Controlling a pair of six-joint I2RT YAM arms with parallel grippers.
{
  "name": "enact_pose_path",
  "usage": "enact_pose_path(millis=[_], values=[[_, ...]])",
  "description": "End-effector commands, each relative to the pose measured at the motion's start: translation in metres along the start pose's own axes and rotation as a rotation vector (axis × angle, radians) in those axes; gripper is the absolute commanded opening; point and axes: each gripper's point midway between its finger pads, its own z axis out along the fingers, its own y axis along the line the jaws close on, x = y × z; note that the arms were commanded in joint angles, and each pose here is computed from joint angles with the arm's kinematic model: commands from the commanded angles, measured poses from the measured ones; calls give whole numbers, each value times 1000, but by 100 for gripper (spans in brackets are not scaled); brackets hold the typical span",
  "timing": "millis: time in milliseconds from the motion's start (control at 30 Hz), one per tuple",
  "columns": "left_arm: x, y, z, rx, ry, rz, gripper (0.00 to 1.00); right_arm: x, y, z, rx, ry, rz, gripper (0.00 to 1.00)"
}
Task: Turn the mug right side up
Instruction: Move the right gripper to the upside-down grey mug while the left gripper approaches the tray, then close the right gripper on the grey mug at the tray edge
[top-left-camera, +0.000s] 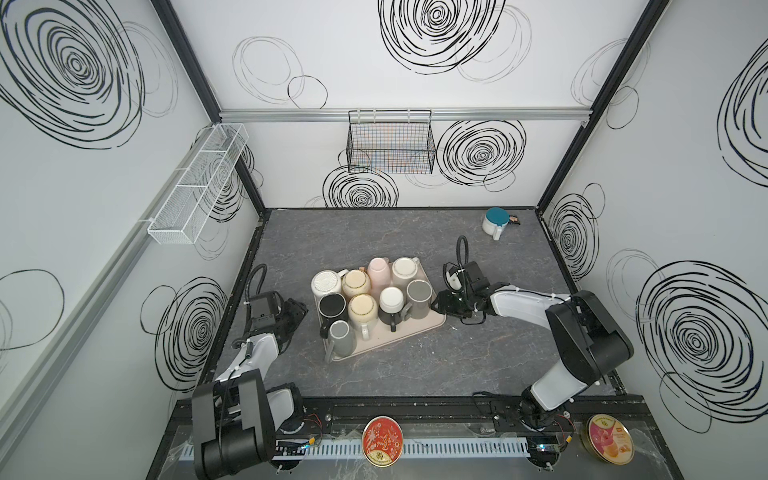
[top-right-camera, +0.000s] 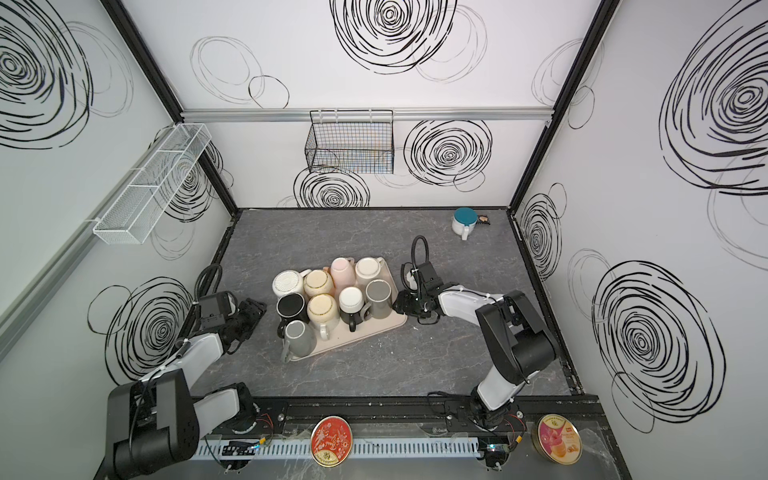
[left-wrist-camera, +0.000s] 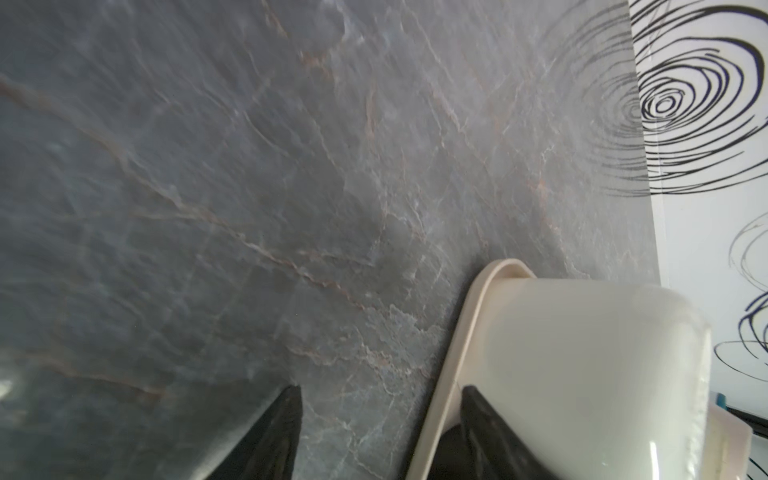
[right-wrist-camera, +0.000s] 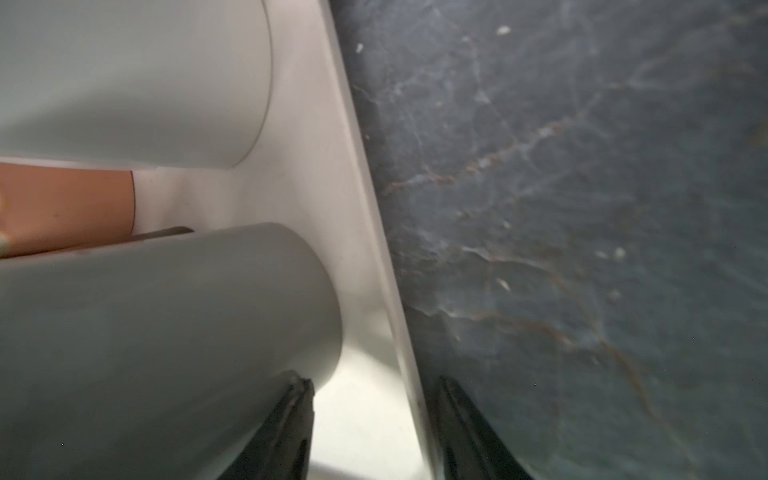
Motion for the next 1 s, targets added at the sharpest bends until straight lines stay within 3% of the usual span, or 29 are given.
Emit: enact_pose_path(millis=[0,233,700,967], values=[[15,-9,8,46,43,24,53,18,-21,20,79,91,9,38],[42,-18,26,62,77,16,38,-19,-32,36,83,76,6,8],[61,-86,62,194,98,34,15,-113,-58,55,105,-34,30,3],[39,-139,97,289,48,64,21,-189,-62,68,88,-84,-22,3]])
